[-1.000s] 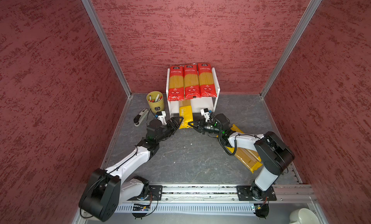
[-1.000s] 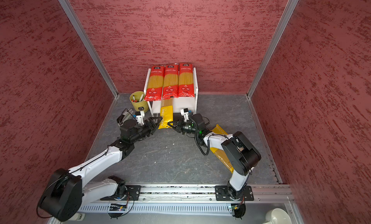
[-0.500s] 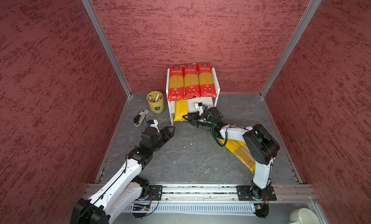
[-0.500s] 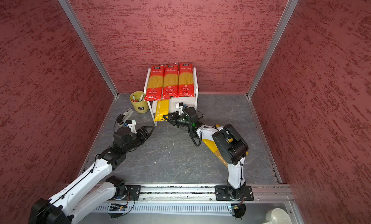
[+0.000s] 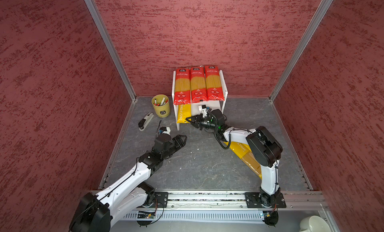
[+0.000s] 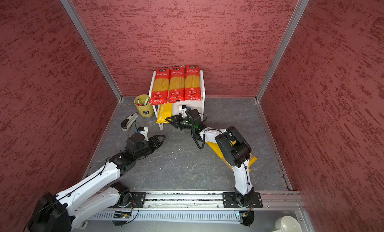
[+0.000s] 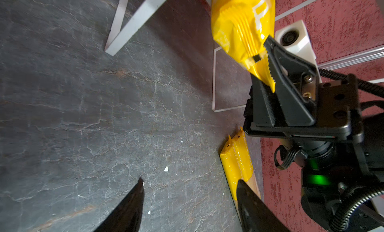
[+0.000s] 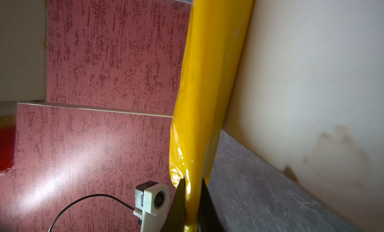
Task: Arrange pasta packages on shelves
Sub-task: Place the pasta bag on the shelf, then move the pasta bag to the center of the table.
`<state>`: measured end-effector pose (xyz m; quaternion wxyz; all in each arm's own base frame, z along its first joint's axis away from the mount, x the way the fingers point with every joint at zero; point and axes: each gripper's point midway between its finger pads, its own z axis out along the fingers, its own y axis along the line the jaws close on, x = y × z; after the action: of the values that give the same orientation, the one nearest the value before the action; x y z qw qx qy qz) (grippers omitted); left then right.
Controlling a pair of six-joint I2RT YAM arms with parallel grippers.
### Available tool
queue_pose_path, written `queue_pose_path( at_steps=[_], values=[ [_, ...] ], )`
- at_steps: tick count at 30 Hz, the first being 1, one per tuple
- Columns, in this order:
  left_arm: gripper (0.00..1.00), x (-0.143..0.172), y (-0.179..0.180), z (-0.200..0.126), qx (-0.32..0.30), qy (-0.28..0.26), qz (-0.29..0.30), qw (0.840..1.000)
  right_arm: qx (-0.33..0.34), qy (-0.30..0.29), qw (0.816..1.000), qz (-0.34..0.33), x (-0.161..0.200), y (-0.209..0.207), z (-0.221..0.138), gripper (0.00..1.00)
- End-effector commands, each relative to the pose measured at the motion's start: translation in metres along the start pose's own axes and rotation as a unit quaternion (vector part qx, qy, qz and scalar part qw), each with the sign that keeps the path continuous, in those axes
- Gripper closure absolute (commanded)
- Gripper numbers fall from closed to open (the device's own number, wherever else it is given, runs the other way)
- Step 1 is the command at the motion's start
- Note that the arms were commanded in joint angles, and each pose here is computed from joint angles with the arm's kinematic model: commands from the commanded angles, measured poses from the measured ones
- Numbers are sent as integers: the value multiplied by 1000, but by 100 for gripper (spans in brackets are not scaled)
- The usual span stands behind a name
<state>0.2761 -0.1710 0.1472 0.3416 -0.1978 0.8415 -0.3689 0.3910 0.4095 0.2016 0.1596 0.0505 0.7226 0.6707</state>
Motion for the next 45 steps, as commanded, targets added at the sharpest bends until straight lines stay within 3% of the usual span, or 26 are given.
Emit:
queue_pose_path(
  at_steps=[1,6,12,15,18,21,23,26,28,29,32,34,38,42,45],
  values=[
    [30,-1,-5,4,6,-12,10,1000,-11,13,1000,-10,9,9,-5,81],
    [30,8,-11,8,13,-8,25,1000,-11,20,1000,-18,18,11,-24,61],
    [30,29,-21,15,19,-9,72,997,16,12,1000,-14,36,-6,-67,52],
    [30,45,-31,23,30,-1,101,994,73,-4,997,-4,43,-40,-97,52],
    [30,69,-49,32,49,23,154,987,192,-38,981,-12,43,-85,-139,53],
    [29,100,-77,39,74,49,246,965,374,-76,922,-63,38,-122,-195,51],
    [29,120,-90,44,80,59,301,948,480,-101,865,-102,32,-126,-241,48],
    [27,140,-104,51,99,72,330,936,588,-120,789,-131,29,-127,-294,42],
    [27,148,-113,54,118,74,329,934,624,-125,760,-132,32,-127,-317,39],
    [27,151,-116,54,127,74,328,933,632,-122,754,-128,36,-128,-322,38],
    [27,155,-121,56,143,70,319,934,640,-104,755,-100,52,-145,-328,37],
    [27,155,-121,56,145,68,316,935,632,-90,766,-74,65,-162,-324,38],
    [27,151,-121,55,142,60,318,936,581,-67,810,-34,87,-183,-293,39],
    [27,144,-120,52,142,50,311,938,526,-25,850,-23,109,-189,-238,39],
    [27,139,-115,50,139,44,296,944,471,-24,882,-9,107,-183,-205,40]
  ],
)
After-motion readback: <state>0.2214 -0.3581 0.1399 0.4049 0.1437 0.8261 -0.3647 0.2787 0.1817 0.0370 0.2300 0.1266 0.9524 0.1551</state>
